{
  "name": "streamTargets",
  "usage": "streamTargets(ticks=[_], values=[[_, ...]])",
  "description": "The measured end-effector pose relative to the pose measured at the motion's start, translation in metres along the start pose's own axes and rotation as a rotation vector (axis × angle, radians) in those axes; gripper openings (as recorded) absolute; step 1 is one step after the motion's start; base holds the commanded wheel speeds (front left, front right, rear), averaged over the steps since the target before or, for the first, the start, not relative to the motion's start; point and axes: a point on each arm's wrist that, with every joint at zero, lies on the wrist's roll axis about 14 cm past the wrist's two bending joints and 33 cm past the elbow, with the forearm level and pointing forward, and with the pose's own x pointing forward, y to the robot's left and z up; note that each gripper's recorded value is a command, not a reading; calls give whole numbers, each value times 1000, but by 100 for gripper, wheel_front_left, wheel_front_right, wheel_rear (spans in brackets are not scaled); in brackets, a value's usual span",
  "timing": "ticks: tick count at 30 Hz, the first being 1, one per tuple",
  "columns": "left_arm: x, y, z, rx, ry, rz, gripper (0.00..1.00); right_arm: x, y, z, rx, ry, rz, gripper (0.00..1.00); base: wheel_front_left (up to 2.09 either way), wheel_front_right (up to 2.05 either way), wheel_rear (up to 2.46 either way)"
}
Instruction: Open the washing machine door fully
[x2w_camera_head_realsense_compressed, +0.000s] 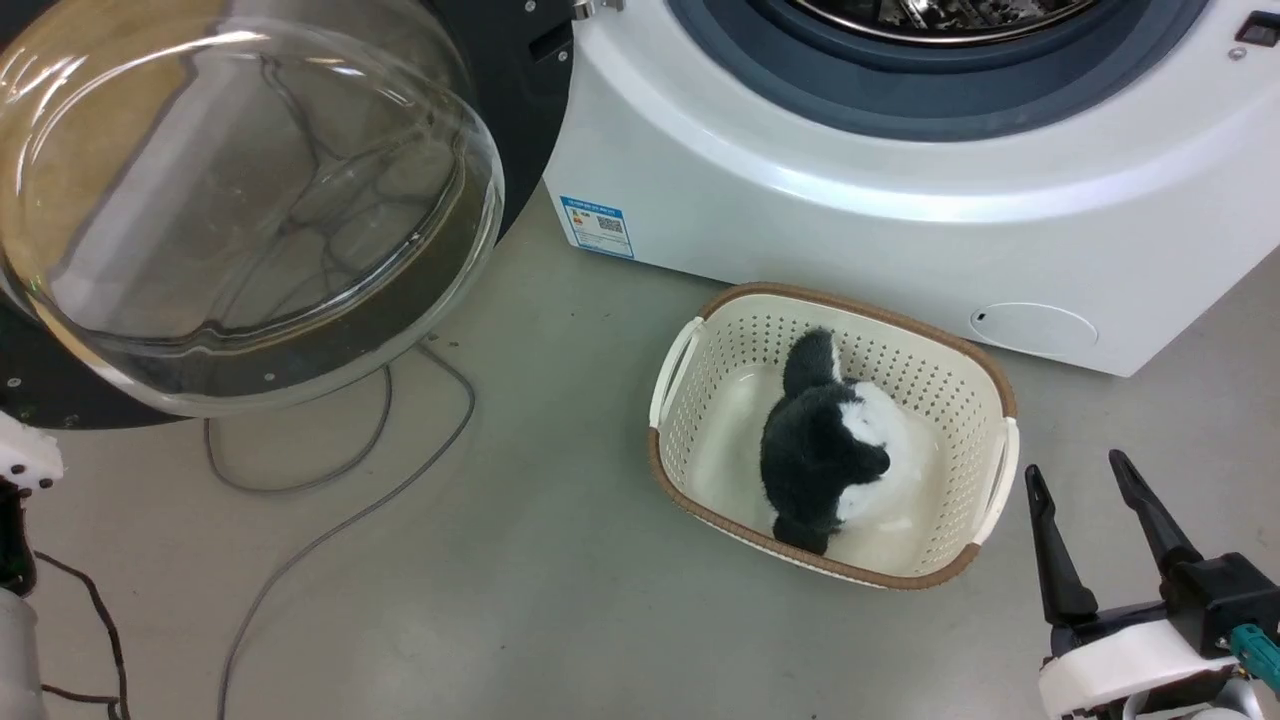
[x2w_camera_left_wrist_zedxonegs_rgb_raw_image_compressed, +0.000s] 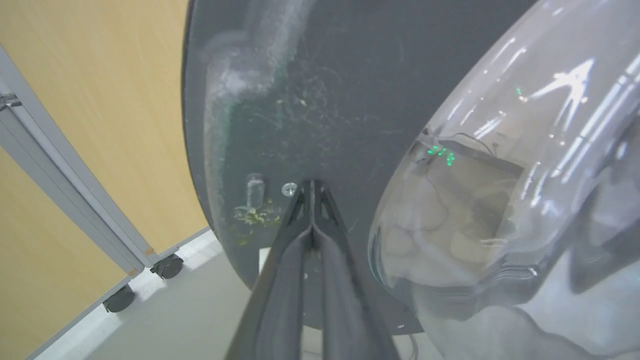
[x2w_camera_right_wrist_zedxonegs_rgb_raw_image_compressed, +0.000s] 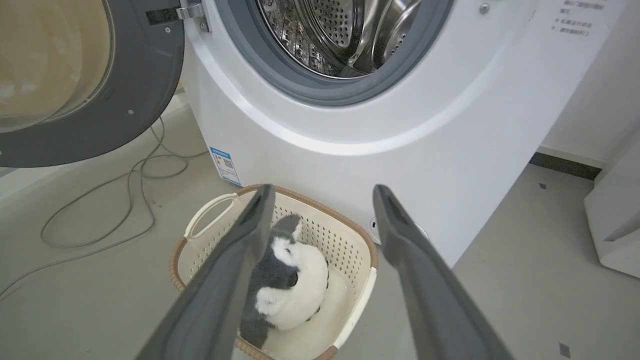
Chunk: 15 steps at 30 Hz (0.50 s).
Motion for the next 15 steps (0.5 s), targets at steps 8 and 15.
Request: streamTargets(ticks=[8,15], values=[[-2,2,8,-15,-14,-18,0,-5,-3,11,-9,-21,-14,100,0,0,0],[-15,6,47,-40,-145,-48,0,-14,5,29,-7,-58,-12,100,0,0,0]])
